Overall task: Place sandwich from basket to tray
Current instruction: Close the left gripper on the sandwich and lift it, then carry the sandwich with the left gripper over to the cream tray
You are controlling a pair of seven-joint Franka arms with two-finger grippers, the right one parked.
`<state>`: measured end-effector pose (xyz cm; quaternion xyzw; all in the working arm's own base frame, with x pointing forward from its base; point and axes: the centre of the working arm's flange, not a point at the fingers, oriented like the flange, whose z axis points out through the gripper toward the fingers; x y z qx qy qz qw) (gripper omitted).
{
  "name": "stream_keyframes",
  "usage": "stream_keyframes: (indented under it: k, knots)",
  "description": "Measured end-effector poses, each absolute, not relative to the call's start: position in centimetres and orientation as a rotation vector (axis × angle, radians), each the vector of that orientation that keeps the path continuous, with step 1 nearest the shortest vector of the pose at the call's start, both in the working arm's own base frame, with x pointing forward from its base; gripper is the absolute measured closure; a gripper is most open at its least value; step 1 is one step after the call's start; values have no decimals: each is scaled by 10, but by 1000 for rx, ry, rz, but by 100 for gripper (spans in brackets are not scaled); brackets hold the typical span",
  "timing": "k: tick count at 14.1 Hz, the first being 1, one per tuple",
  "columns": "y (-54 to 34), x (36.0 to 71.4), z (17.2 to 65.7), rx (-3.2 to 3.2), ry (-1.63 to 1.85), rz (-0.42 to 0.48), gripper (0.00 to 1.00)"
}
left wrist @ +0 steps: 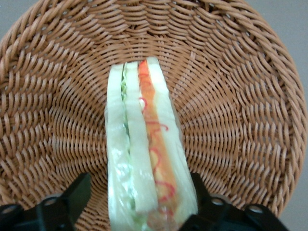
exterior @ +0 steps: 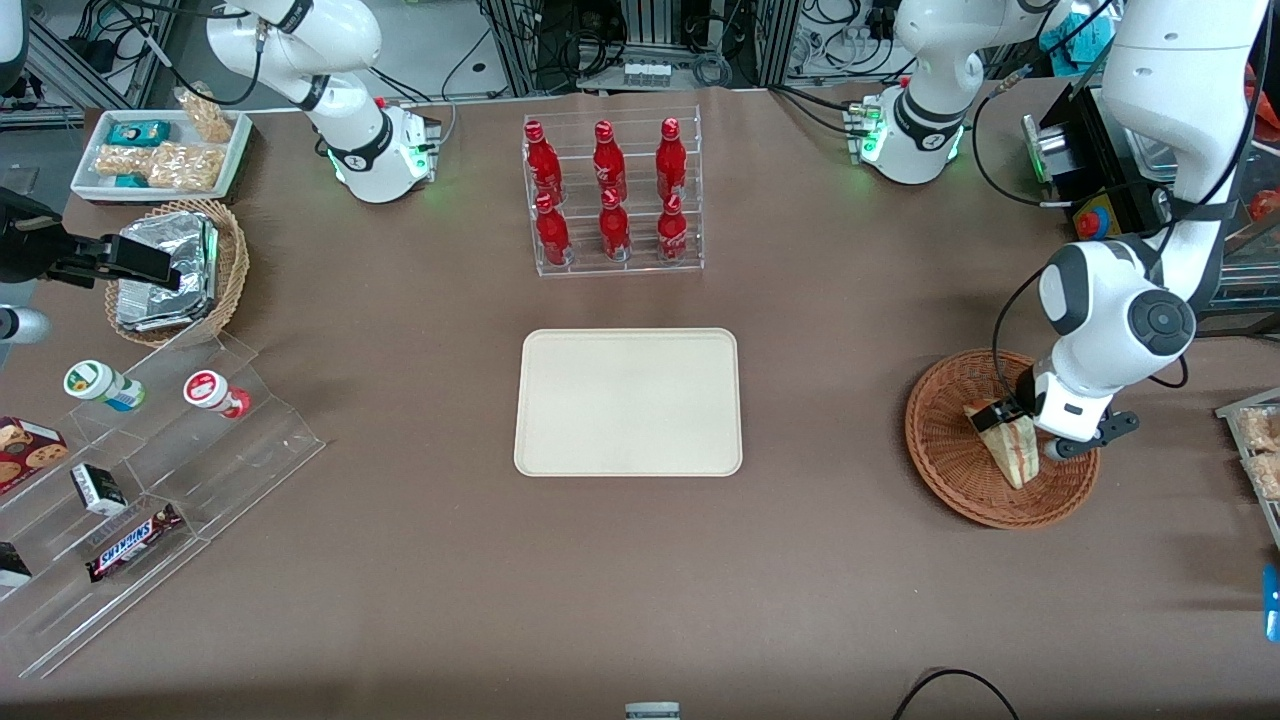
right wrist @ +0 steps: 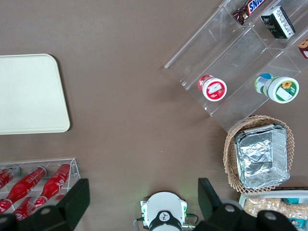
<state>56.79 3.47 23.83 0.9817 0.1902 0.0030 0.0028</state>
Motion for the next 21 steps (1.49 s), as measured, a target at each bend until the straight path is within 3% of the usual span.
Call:
stream_keyframes:
  k: [4,6,8,14,21]
  knots:
    - [41,573,242,3077,613,28,57]
    - [40,576,246,3080,608,7,67]
    - [25,581,258,3097,569,-73,80]
    - [-116,571,307,3163,376,-165,81]
    - [-343,523,315,3159,206,-105,84]
